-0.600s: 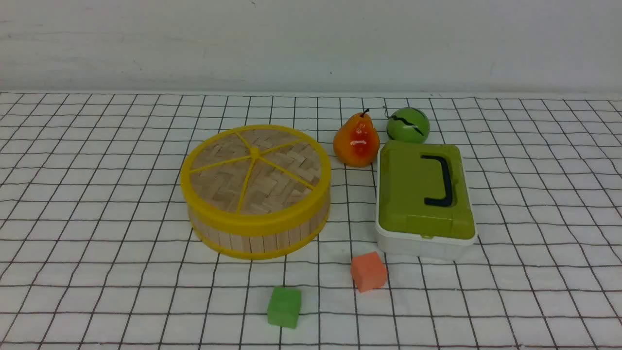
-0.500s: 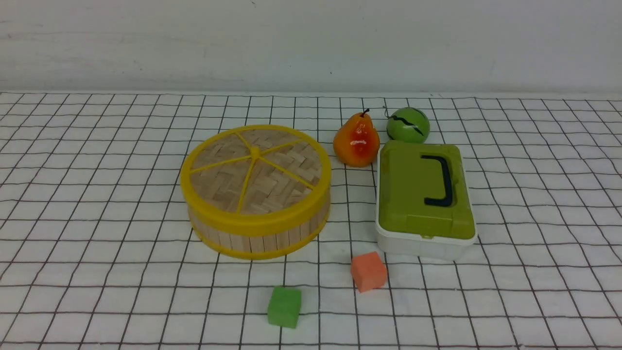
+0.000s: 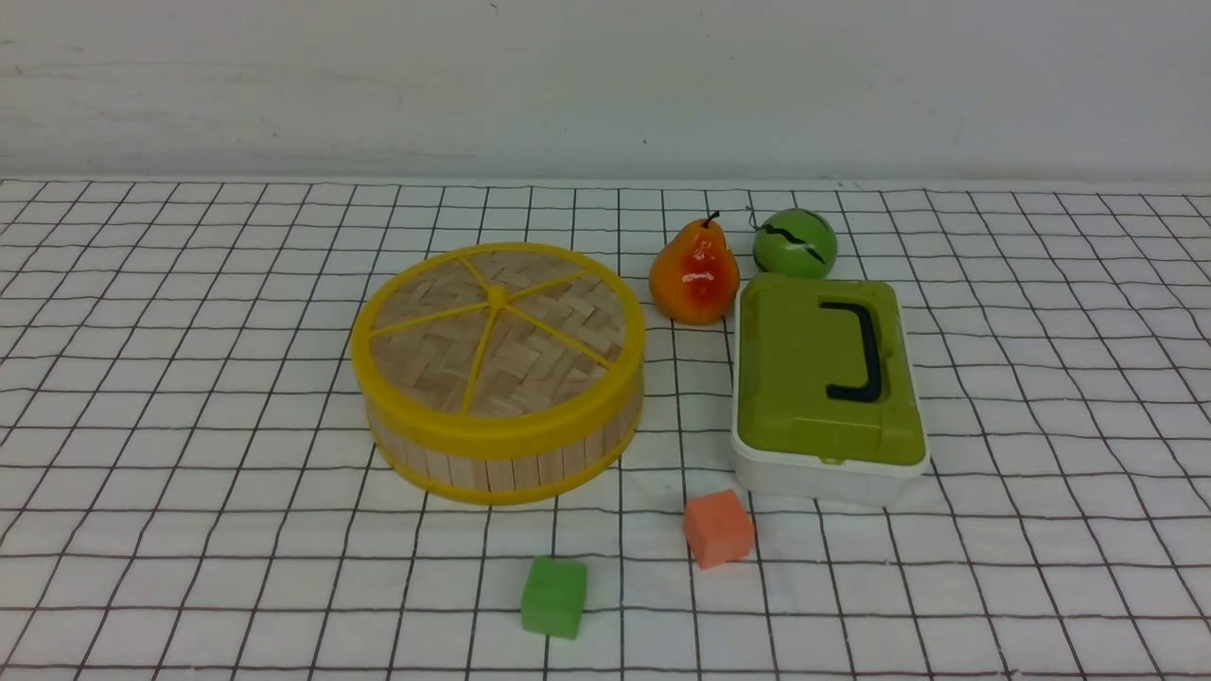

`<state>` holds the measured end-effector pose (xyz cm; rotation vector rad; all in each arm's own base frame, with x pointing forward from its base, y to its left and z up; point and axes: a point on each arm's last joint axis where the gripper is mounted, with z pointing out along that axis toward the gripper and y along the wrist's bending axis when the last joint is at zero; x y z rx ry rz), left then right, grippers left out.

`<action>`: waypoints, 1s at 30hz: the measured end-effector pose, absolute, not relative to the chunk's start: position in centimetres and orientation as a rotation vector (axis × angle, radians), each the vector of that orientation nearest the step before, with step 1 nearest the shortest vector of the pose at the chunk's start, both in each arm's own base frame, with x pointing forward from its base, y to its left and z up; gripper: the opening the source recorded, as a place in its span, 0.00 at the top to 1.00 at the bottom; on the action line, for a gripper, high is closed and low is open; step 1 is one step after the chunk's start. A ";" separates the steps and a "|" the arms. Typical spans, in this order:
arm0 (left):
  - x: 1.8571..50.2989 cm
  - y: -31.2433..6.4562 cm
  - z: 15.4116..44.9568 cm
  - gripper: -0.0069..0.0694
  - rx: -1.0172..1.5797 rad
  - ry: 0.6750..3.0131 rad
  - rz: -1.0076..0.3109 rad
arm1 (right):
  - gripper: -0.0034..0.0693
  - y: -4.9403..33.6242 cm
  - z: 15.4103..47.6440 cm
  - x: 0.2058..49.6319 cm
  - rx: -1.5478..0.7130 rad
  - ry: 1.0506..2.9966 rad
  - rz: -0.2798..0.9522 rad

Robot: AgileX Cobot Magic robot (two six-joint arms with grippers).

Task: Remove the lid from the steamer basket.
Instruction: Use the left arm to lift the lid of the steamer

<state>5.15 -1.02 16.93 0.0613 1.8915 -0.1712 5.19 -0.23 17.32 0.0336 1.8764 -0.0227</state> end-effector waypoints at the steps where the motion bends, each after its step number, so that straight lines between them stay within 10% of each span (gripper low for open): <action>1: 5.2 -1.0 16.9 0.89 0.061 1.891 -0.171 | 0.62 -0.2 17.3 5.2 0.034 1.876 -0.023; 30: 5.2 -1.2 17.2 0.85 0.018 1.865 -0.232 | 0.62 -0.2 17.3 5.2 0.034 1.876 -0.023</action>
